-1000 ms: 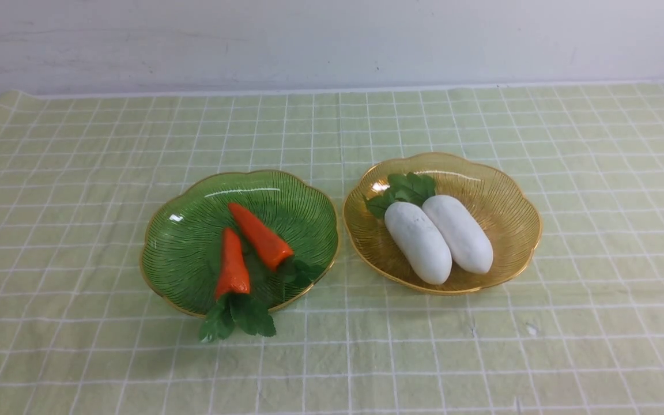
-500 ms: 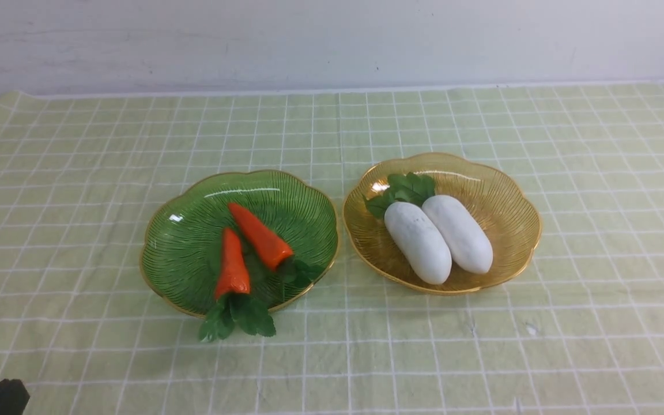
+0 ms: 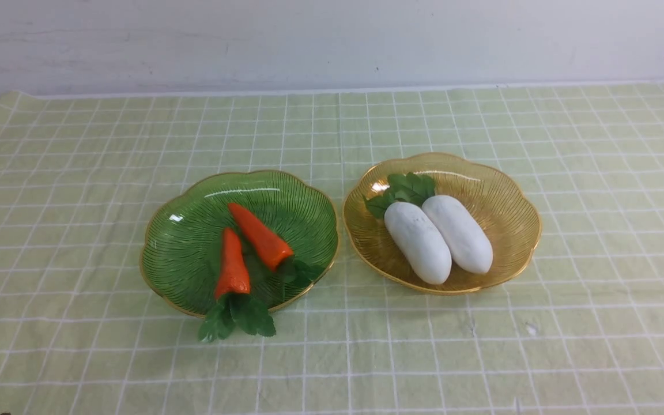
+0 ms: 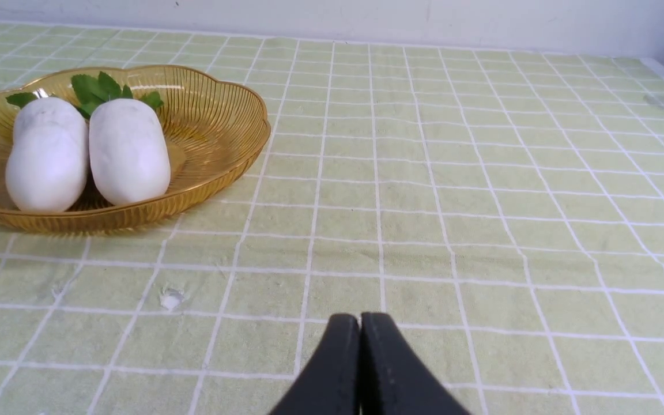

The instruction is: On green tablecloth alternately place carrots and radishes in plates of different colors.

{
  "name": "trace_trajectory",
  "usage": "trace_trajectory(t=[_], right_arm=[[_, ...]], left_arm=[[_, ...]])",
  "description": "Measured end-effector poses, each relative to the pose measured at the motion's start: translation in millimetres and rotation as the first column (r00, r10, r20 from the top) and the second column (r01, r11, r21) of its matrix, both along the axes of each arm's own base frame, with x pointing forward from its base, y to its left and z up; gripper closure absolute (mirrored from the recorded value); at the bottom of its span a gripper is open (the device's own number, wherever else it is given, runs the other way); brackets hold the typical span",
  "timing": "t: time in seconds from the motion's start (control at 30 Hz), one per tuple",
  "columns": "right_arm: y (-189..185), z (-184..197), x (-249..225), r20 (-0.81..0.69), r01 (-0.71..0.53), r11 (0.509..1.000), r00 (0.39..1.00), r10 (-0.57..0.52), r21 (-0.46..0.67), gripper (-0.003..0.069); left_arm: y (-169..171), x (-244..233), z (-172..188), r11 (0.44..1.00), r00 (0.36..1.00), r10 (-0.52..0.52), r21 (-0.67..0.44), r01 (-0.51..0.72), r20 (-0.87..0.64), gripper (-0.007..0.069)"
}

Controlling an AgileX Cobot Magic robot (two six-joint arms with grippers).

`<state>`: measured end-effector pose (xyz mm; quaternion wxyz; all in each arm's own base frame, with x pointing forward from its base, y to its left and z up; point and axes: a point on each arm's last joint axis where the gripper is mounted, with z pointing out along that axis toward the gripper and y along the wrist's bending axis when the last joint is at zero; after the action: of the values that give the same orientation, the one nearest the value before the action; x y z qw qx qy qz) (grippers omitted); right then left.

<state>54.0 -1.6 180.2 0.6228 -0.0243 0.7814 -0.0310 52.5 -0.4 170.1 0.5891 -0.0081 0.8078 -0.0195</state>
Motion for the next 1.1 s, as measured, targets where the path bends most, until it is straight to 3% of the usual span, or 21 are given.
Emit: trace_trajectory(t=[1.1], right_arm=[[0.0,0.0,0.0,0.0,0.0,1.0,1.0,0.0,0.001,0.0674]], left_arm=[[-2.1,-0.1,-0.2,0.999,0.999,-0.039,0.0,0.039,-0.002,0.0633]])
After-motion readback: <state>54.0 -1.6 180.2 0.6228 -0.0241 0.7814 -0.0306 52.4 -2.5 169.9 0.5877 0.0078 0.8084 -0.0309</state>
